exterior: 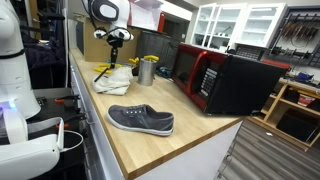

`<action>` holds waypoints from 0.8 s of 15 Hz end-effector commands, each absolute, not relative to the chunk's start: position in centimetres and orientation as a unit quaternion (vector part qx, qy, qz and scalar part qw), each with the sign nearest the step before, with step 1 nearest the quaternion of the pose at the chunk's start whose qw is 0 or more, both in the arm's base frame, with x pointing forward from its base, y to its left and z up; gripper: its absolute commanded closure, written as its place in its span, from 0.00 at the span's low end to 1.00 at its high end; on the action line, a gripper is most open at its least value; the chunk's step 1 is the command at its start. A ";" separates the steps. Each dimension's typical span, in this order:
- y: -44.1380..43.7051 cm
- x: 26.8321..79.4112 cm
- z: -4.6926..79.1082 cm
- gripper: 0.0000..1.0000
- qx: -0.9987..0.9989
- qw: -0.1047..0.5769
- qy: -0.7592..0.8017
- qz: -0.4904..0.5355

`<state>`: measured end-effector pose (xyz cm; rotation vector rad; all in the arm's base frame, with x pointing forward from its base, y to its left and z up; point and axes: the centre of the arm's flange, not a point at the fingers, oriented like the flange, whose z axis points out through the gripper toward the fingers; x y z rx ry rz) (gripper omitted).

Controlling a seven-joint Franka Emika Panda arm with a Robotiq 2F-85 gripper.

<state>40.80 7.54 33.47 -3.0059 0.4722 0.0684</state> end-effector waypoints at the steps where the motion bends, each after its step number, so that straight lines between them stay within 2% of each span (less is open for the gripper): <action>1: 7.4 39.9 32.6 0.88 -0.989 0.078 0.109 0.055; 6: 8.1 39.3 30.4 0.88 -0.983 0.110 0.091 0.116; 10: 9.7 39.9 28.9 0.88 -0.978 0.107 0.109 0.141; 11: 10.0 40.2 28.4 0.57 -0.979 0.099 0.113 0.139; 12: 10.2 40.3 28.1 0.37 -0.979 0.093 0.115 0.139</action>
